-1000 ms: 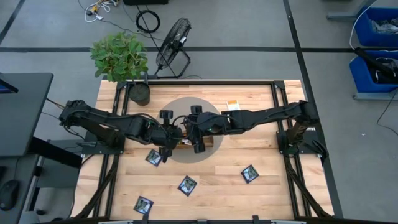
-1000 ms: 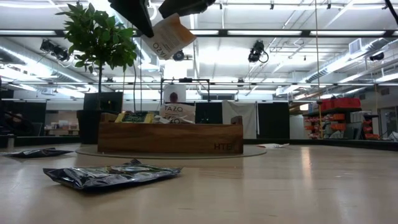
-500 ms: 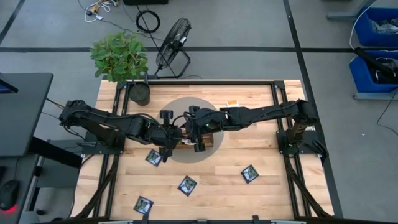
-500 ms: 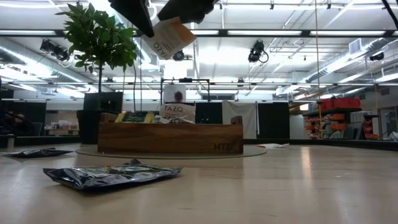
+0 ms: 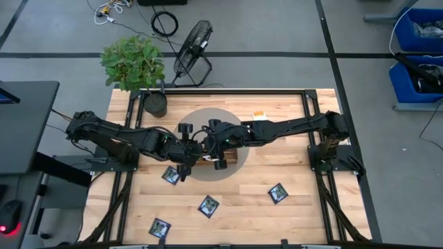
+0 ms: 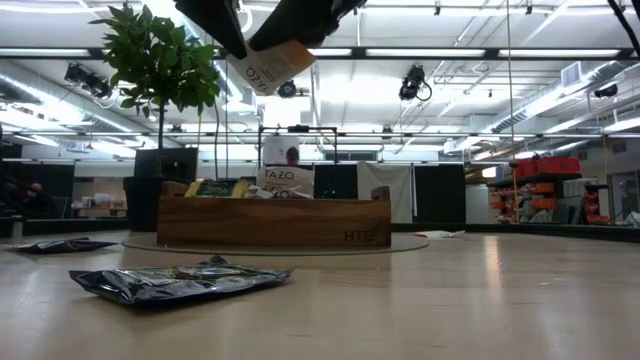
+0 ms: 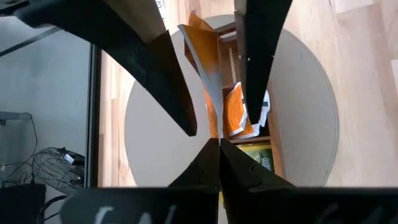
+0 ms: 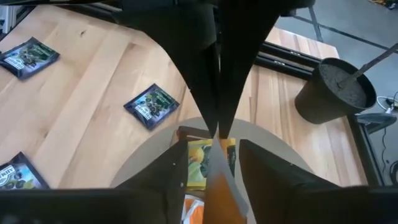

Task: Pick & Place Tea
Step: Put the bottom orange tea bag into the wooden organizer

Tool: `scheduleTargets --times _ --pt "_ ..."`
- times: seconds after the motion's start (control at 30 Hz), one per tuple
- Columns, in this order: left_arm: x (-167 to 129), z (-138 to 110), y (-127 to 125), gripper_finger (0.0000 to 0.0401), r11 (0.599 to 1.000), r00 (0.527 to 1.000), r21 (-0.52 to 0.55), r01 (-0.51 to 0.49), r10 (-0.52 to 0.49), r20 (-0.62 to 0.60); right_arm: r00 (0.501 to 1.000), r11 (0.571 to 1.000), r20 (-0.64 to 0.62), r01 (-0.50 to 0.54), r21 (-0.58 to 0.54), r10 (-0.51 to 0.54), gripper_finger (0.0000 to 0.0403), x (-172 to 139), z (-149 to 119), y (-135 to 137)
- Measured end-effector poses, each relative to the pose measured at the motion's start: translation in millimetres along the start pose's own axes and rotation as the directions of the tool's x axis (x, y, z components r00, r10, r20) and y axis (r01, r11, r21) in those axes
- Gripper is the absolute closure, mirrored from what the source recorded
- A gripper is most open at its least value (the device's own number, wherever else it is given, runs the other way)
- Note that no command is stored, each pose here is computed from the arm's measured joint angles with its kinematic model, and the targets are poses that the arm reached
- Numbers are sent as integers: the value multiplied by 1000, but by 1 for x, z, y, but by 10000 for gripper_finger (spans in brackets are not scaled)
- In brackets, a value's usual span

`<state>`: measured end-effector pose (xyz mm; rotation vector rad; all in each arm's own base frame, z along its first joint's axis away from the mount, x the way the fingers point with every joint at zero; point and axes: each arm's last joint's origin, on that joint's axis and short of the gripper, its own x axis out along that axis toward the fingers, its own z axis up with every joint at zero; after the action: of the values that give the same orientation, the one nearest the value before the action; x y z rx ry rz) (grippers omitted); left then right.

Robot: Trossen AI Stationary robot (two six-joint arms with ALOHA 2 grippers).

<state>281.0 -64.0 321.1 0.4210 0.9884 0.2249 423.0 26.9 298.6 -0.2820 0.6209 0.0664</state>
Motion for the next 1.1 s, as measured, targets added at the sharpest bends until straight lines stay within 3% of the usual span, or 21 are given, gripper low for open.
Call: scheduleTargets --times 0.7,0.9,1.1 --pt "0 -2 -2 399 996 996 -10 87 -87 -21 1000 1000 0 2 -1 -2 276 -1 0 0" --pt "0 -3 -2 399 996 996 -8 87 -88 -26 1000 1000 -16 -3 -6 3 314 -2 -1 0" --pt "0 -3 -2 399 996 996 -15 86 -86 -26 1000 999 -16 -9 -41 8 376 -2 -1 2"
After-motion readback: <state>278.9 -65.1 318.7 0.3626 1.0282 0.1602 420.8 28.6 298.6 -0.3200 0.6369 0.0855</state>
